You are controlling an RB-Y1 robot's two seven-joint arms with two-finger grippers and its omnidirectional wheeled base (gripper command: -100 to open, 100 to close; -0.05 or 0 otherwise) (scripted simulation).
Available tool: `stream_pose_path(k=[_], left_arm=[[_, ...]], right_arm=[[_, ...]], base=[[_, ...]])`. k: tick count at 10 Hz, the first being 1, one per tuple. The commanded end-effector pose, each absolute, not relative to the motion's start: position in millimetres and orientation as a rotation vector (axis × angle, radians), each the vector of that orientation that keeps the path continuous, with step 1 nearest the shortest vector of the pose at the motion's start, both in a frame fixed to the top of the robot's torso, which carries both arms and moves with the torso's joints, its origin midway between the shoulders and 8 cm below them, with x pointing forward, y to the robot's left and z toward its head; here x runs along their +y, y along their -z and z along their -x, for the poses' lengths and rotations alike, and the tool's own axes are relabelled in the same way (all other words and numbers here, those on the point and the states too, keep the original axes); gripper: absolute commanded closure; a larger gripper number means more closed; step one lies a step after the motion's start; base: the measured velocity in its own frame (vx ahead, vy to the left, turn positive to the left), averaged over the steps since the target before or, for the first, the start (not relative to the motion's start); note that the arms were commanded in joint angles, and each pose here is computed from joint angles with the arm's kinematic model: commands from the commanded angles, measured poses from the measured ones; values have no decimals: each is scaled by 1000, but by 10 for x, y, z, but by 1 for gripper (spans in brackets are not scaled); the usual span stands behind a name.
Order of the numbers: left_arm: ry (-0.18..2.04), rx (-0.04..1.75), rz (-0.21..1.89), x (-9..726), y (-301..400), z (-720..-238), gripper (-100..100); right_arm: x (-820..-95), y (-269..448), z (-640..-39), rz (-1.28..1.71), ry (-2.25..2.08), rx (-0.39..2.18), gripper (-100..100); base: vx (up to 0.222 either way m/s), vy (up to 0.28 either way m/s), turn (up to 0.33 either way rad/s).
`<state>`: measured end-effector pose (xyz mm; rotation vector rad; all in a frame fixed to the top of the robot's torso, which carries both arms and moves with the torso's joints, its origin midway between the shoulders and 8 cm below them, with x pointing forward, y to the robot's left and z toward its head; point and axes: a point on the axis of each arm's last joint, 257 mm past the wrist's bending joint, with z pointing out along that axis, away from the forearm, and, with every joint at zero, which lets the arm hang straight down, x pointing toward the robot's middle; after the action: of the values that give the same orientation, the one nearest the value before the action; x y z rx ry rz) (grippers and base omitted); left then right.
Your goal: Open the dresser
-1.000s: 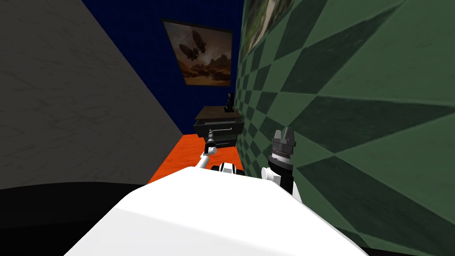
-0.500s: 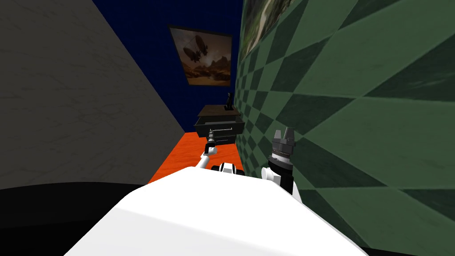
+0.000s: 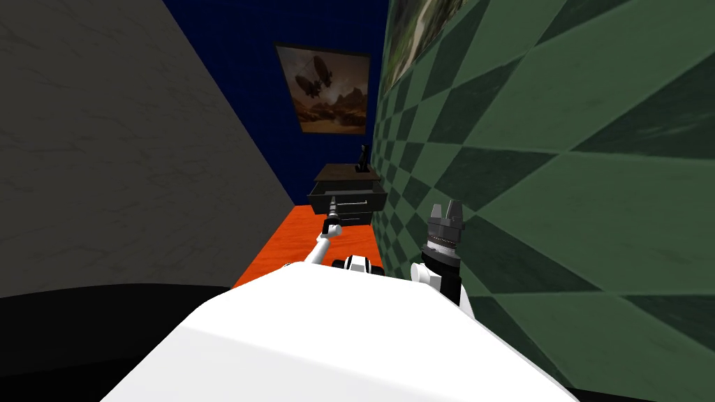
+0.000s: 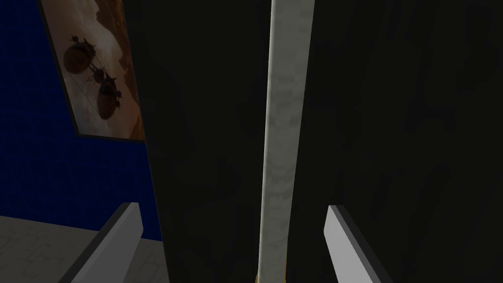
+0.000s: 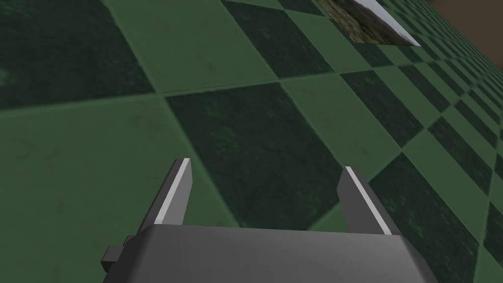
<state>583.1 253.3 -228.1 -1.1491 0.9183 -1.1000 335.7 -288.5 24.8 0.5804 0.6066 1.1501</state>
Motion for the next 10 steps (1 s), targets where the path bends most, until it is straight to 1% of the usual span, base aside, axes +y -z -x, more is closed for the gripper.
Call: stream_pose_path(k=[1, 3, 4, 5, 10], left_arm=[[1115, 932, 1141, 2490, 2116, -5960, -100], [1126, 941, 1135, 2456, 1998, -6063, -100], [1120, 941, 1140, 2471, 2050, -6034, -100], [1119, 944, 1142, 2470, 2060, -6039, 0], [1117, 947, 1146, 2473, 2083, -6033, 0]], right_arm=[[-2885, -248, -3357, -580, -1150, 607, 0], [-2885, -248, -3357, -580, -1150, 607, 0], [-2885, -248, -3357, -580, -1150, 607, 0], [-2885, -248, -3357, -580, -1150, 607, 0], [-2885, -248, -3357, -580, -1150, 607, 0]], base=[[-39, -26, 69], [-44, -26, 64], [-20, -10, 12], [0, 0, 0], [0, 0, 0]])
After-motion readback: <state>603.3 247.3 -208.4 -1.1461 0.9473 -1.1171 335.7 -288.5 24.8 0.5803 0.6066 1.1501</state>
